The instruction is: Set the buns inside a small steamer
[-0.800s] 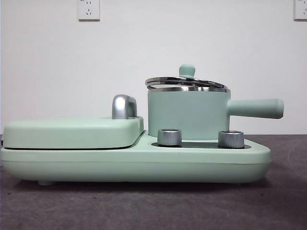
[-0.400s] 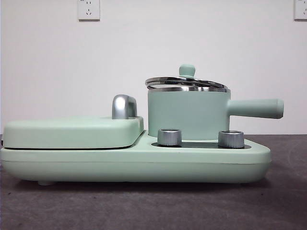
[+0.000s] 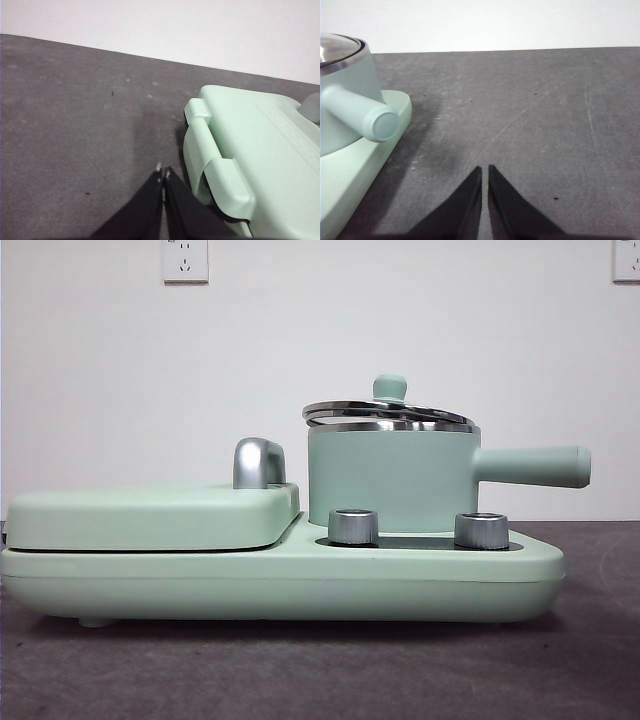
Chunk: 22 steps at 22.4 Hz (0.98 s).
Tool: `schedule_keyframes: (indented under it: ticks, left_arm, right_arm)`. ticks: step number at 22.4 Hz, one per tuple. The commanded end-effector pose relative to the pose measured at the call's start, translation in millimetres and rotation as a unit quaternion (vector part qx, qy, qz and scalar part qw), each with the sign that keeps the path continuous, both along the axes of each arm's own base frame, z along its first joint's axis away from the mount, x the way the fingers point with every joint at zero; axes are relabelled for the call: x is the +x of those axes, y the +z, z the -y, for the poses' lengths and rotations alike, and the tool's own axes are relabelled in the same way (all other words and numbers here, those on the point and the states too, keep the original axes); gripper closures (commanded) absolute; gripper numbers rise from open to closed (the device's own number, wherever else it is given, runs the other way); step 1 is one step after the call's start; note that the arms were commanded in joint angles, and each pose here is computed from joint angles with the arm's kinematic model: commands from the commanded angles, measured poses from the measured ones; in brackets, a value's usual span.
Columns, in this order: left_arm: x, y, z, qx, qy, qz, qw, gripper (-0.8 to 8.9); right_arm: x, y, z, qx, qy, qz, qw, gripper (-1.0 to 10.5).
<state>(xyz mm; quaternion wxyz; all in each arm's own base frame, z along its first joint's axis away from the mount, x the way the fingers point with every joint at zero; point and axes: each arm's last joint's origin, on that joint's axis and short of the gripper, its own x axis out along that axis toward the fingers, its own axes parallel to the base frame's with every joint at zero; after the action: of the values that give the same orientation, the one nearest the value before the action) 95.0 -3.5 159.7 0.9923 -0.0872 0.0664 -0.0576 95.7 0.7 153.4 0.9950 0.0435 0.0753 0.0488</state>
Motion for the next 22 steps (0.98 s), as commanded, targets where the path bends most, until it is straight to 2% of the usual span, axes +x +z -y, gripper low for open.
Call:
schedule_keyframes:
  ticks: [1, 6, 13, 16, 20, 22]
  left_arm:
    - [1, -5, 0, 0.008, -0.001, -0.001, 1.0, 8.07]
    - [1, -5, 0, 0.008, -0.001, -0.001, 1.0, 8.07]
    - [1, -5, 0, 0.008, -0.001, -0.001, 1.0, 8.07]
    - [1, -5, 0, 0.009, -0.001, -0.001, 1.0, 8.07]
    - [1, -5, 0, 0.008, -0.001, -0.001, 1.0, 8.07]
    - [1, -5, 0, 0.008, -0.001, -0.002, 1.0, 8.07]
  right_arm:
    - [1, 2, 0, -0.005, -0.001, 0.015, 1.0, 9.3]
    - [1, 13, 0, -0.007, -0.001, 0.075, 0.997, 9.3]
    - [1, 13, 0, -0.007, 0.0, 0.077, 0.997, 9.3]
    - [1, 10, 0, -0.007, 0.0, 0.058, 0.998, 9.3]
    - [0, -3, 0, -0.004, 0.0, -0.007, 1.0, 9.3]
    - [0, -1, 0, -0.005, -0.004, 0.002, 1.0, 9.3]
